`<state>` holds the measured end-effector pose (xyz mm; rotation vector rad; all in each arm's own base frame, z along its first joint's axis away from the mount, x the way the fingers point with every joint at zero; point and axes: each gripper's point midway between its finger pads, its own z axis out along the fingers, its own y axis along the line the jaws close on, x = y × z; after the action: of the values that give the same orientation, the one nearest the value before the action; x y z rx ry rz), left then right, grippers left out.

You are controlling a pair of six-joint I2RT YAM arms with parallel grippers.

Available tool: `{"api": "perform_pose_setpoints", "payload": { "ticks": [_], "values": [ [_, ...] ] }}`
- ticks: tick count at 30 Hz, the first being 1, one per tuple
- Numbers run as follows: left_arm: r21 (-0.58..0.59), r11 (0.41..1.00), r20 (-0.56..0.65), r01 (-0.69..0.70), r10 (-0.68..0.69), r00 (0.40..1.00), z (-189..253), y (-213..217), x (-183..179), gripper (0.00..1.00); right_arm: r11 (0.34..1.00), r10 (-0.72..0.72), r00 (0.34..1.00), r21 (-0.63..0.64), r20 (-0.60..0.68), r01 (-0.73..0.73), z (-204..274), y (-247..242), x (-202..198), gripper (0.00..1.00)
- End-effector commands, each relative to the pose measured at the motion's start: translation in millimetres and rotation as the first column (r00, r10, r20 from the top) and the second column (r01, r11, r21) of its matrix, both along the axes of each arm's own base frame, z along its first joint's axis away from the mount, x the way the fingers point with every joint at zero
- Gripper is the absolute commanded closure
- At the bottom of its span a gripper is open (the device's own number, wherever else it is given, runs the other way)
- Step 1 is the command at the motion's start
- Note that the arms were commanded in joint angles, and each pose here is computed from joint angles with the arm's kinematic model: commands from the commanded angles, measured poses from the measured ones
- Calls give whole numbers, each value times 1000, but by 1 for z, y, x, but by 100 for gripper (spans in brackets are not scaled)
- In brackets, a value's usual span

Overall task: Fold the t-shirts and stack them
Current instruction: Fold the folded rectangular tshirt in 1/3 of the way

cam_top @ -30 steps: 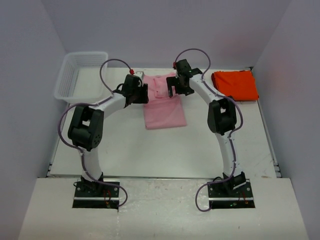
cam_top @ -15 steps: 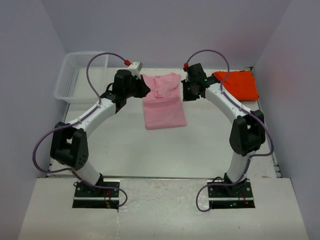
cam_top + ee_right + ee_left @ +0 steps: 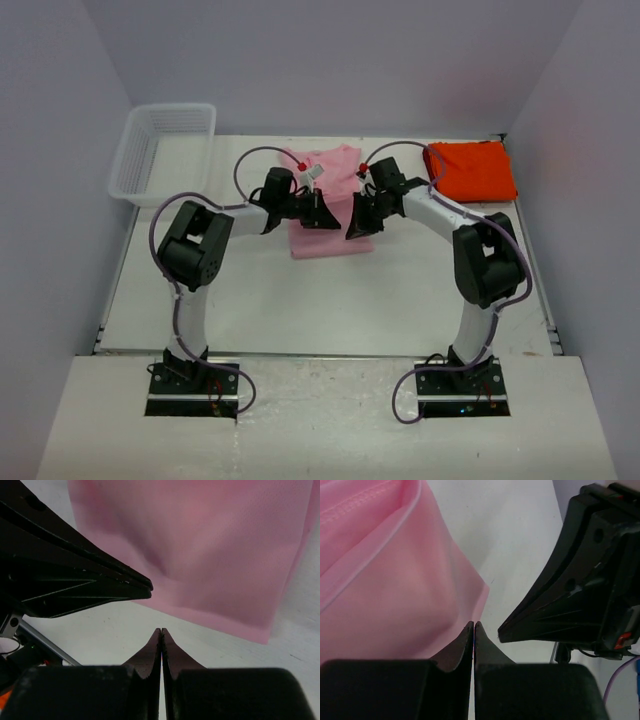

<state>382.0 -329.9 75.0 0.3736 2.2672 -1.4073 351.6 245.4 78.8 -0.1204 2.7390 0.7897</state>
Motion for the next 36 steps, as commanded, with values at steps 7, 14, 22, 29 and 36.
{"api": "perform_pose_setpoints", "payload": {
  "ticks": [7, 14, 22, 29, 36],
  "values": [
    [-161, 980, 91, 119, -105, 990, 23, -32, 30, 100, 998, -43, 994, 35, -100, 47, -25, 12, 3, 100],
    [-186, 976, 38, 112, -107, 994, -12, -43, 52, 100, 996, -83, 985, -46, -149, 76, -44, 2, 0, 100],
    [-207, 976, 33, 73, -67, 997, -25, -29, 88, 100, 986, -130, 980, -119, -152, 113, -52, -15, -10, 100],
    [-235, 972, 38, 11, -2, 999, -19, -4, 121, 100, 979, -154, 971, -163, -183, 125, -68, -23, -17, 100],
    [-251, 968, 37, -6, 16, 999, -23, 4, 141, 100, 980, -156, 969, -157, -193, 126, -67, -19, -14, 100]
  ]
}}
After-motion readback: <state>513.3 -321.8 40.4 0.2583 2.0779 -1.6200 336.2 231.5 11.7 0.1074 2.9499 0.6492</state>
